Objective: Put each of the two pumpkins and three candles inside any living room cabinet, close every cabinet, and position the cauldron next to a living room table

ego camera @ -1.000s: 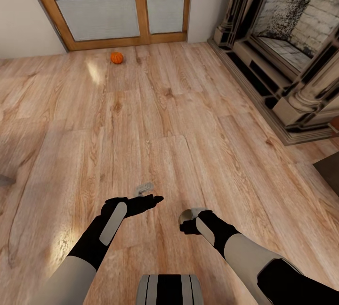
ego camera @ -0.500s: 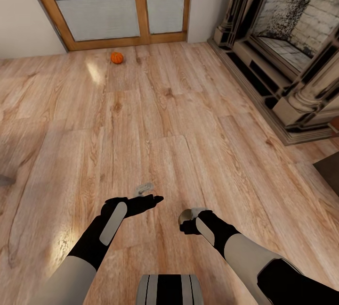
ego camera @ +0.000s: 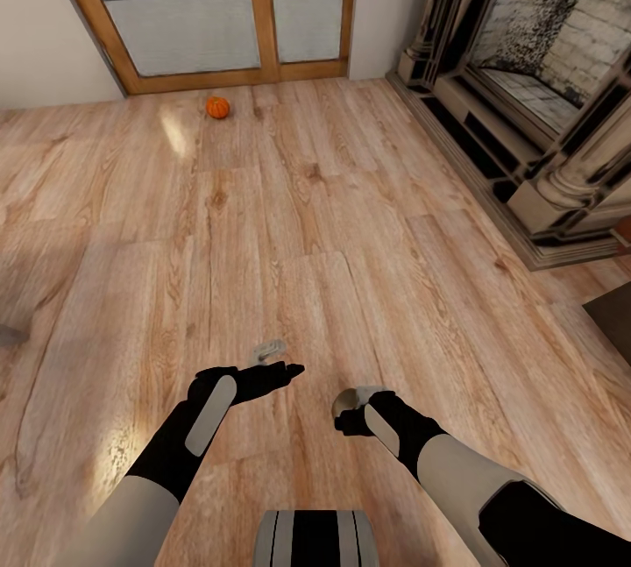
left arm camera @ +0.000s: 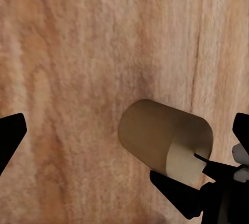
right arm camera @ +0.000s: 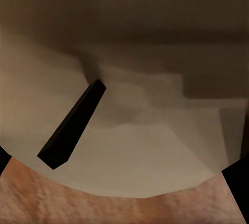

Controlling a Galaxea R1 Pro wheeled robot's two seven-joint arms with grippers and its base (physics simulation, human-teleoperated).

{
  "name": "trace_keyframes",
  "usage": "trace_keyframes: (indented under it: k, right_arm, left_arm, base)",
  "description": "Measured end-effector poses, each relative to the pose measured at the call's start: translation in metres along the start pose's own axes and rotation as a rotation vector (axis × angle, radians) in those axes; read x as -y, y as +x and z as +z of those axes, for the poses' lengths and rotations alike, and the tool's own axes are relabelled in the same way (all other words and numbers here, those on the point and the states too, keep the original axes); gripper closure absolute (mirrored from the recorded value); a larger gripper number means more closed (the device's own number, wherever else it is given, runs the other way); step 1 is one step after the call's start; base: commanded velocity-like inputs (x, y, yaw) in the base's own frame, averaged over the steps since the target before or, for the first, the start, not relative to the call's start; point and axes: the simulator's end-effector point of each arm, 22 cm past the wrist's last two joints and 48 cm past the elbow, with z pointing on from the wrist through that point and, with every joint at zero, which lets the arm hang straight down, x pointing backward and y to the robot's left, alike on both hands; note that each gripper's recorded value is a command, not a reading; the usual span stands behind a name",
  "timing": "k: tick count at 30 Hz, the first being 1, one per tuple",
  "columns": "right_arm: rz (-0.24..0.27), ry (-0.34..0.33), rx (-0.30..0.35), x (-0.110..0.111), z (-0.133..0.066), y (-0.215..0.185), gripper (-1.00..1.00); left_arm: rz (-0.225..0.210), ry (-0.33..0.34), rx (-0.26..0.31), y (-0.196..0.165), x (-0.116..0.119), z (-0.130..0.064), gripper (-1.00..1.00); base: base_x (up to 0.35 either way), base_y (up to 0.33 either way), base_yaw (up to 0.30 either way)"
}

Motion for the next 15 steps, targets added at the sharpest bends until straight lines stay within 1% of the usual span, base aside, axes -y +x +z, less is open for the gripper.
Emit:
trace_keyframes:
  k: [7, 15]
  right_arm:
    - [0.001, -0.001, 0.000, 0.000, 0.000, 0.000, 1.00]
    - [0.003, 0.000, 0.093, -0.002, -0.016, -0.026, 1.00]
  left_arm:
    - [0.001, -0.001, 0.000, 0.000, 0.000, 0.000, -1.00]
    - [0.016, 0.008, 0.028, -0.011, 0.011, -0.013, -1.00]
  base:
    - [0.000, 0.000, 0.000]
    - [0.000, 0.000, 0.000]
